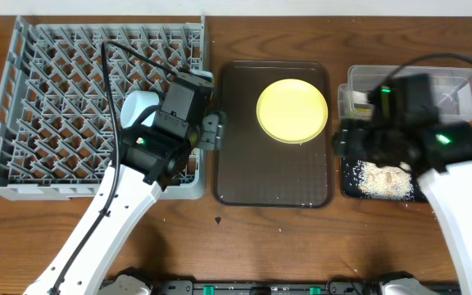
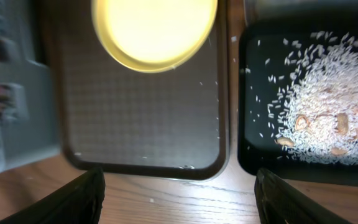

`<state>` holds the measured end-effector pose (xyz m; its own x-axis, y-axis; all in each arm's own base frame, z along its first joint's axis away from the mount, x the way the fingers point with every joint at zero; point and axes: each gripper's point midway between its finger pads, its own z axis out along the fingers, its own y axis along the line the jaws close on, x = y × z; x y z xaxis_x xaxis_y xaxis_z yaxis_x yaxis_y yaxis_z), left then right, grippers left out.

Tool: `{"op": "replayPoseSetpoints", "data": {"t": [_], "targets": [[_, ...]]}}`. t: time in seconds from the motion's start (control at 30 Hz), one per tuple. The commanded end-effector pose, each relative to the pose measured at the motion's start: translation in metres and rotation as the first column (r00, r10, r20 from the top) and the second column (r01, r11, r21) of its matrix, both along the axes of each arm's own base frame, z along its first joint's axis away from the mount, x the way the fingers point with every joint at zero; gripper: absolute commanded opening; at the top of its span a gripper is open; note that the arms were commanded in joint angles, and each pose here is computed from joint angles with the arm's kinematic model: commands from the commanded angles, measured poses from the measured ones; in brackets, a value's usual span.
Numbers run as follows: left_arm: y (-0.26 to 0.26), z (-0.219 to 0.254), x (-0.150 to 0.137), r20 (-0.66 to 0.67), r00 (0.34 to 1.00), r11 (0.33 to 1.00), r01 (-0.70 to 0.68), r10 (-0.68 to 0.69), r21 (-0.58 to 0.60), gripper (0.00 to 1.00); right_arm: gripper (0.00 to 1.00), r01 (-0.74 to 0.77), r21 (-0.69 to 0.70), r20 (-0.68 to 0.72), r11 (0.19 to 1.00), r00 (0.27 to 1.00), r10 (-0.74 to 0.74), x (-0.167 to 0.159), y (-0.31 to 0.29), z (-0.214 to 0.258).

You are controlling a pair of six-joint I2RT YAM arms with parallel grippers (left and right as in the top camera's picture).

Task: Sort waste into correct bins and load items into the dishwasher
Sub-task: 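Grasp the yellow plate edges with both grippers from either side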

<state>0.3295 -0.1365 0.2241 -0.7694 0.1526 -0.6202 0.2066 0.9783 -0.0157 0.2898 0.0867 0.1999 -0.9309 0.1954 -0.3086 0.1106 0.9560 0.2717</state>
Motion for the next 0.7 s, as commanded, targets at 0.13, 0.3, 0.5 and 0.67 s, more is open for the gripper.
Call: {"op": "replayPoseSetpoints", "data": {"t": [0.13, 0.3, 0.5, 0.67], "targets": [[-0.043, -0.006, -0.018, -0.117, 0.987, 0.968, 0.077, -0.107, -0.237, 0.86, 0.64, 0.138, -0.131, -0.135, 0.982, 0.979, -0.156, 0.028, -0.003, -0.061], [-0.045, -0.011, -0.012, -0.188, 0.982, 0.942, -0.093, 0.033, -0.323, 0.86, 0.42, 0.191, -0.126, -0.165, 0.973, 0.964, -0.211, 0.056, 0.005, -0.100], [-0.051, -0.021, -0.005, -0.242, 0.967, 0.917, -0.167, 0.080, -0.362, 0.86, 0.45, 0.296, -0.129, -0.210, 0.947, 0.925, -0.317, 0.074, 0.009, -0.144], [-0.053, -0.033, -0.001, -0.265, 0.961, 0.922, -0.176, 0.084, -0.346, 0.86, 0.44, 0.329, -0.133, -0.232, 0.935, 0.907, -0.352, 0.085, 0.012, -0.175]]}}
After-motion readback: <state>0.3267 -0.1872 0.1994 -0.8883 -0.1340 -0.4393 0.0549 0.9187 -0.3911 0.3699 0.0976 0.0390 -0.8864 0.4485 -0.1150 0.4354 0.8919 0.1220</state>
